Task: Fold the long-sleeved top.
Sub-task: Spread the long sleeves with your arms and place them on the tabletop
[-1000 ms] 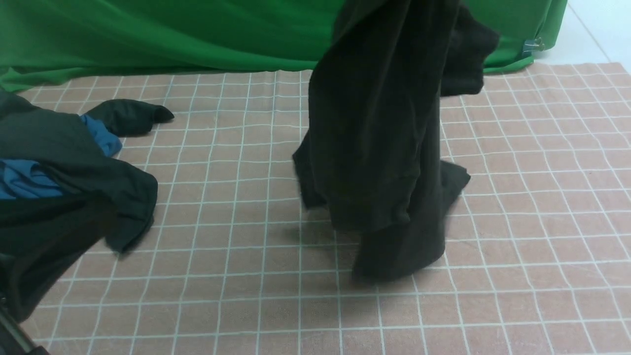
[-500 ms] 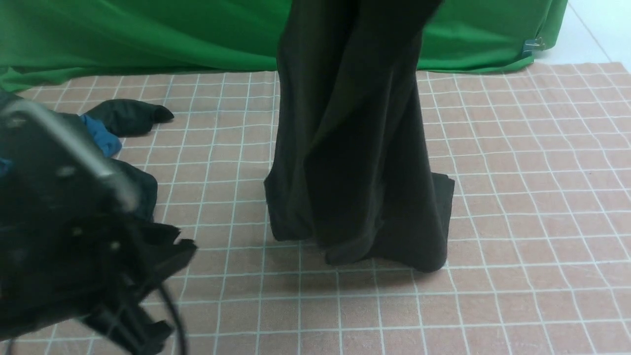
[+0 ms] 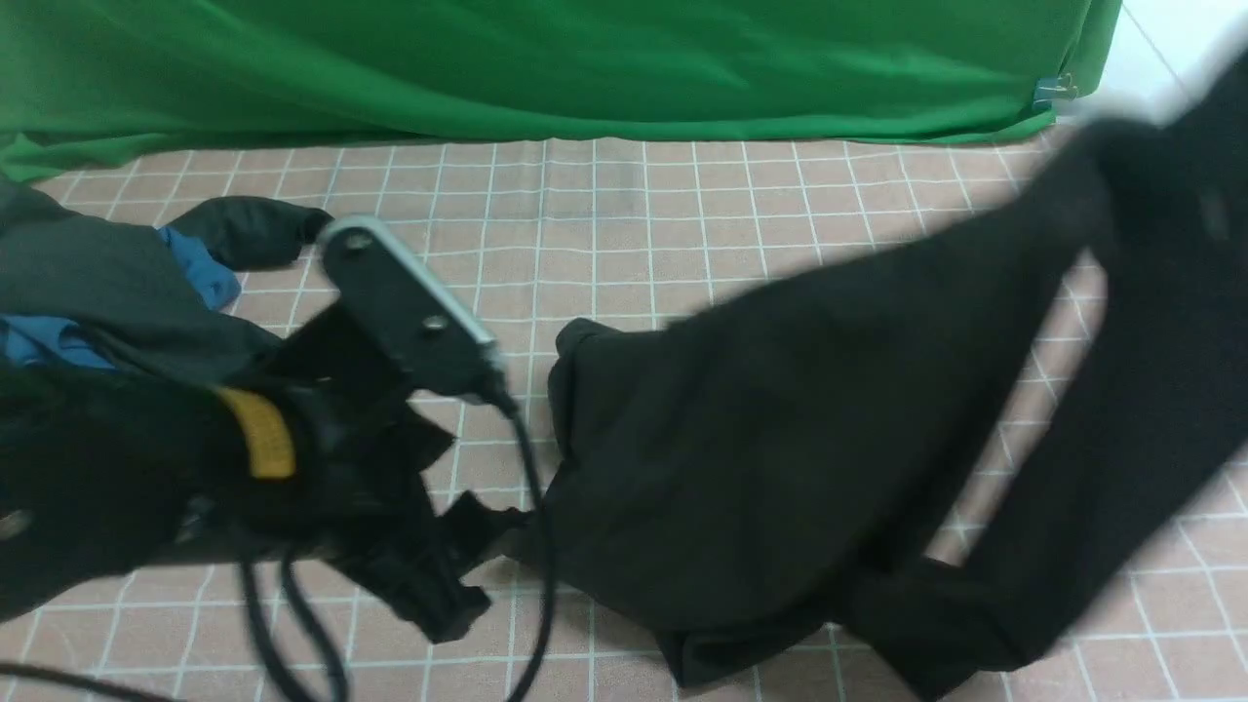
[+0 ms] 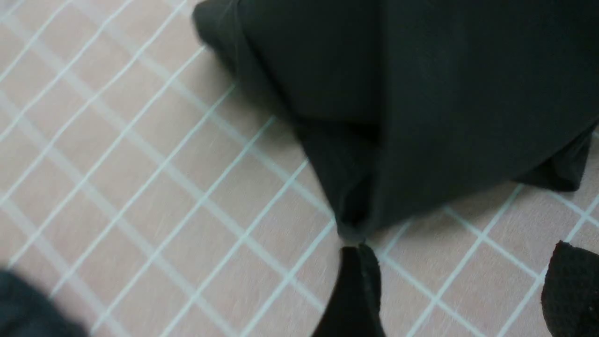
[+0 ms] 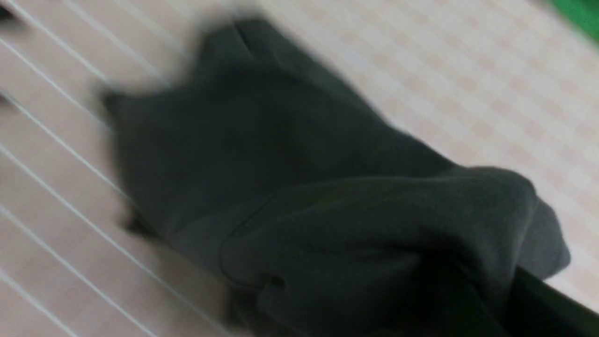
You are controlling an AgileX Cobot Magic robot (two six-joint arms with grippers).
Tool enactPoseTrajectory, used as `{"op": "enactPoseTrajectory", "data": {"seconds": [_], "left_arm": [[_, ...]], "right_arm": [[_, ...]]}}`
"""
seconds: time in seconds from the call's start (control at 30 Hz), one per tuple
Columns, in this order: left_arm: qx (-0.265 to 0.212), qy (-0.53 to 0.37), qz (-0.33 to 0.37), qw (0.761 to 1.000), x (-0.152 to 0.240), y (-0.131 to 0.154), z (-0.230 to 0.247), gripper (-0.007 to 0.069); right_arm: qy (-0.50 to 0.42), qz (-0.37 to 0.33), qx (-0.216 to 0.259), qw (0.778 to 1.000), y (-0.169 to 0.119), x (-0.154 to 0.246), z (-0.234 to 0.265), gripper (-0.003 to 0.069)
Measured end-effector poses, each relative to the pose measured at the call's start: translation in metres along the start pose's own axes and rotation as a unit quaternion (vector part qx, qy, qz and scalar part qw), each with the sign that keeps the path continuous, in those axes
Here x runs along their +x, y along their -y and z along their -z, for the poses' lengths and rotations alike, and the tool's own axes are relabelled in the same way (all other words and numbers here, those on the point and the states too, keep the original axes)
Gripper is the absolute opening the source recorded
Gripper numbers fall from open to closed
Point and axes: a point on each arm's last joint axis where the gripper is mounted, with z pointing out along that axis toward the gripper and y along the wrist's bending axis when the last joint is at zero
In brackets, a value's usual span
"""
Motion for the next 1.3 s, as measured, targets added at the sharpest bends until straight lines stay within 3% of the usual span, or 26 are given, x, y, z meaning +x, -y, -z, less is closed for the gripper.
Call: {"op": "enactPoseTrajectory", "data": {"seconds": [0.17,0.27,0.6,0.77,0.93,1.2,1.3], "left_arm": [[0.038,-0.041,-0.047,0.997,0.0,0.003,-0.032,0.047],[0.051,-0.055,-0.081,0.994,0.001,0.003,-0.052,0.0467],[0.014,-0.049,-0.103,0.993,0.009,-0.03,-0.098,0.0536],[0.058,-0.04,-0.171,0.983,0.014,-0.026,-0.12,0.0531],[0.034,-0.036,-0.21,0.976,0.019,-0.031,-0.145,0.0503],[0.026,-0.035,-0.195,0.98,0.02,-0.032,-0.151,0.0489],[0.05,-0.04,-0.171,0.983,0.021,-0.028,-0.151,0.0398]], "right_arm": [[-0.09,-0.023,0.121,0.988,0.017,0.034,-0.03,0.009],[-0.1,-0.031,0.146,0.984,0.02,0.04,-0.039,0.009],[-0.072,-0.036,0.145,0.986,0.02,0.037,-0.04,0.009],[-0.064,-0.024,0.14,0.988,0.019,0.036,-0.041,0.009],[-0.063,-0.013,0.128,0.99,0.017,0.035,-0.041,0.009],[-0.057,-0.012,0.117,0.991,0.015,0.034,-0.041,0.009],[-0.048,-0.01,0.117,0.992,0.015,0.033,-0.041,0.009]]}}
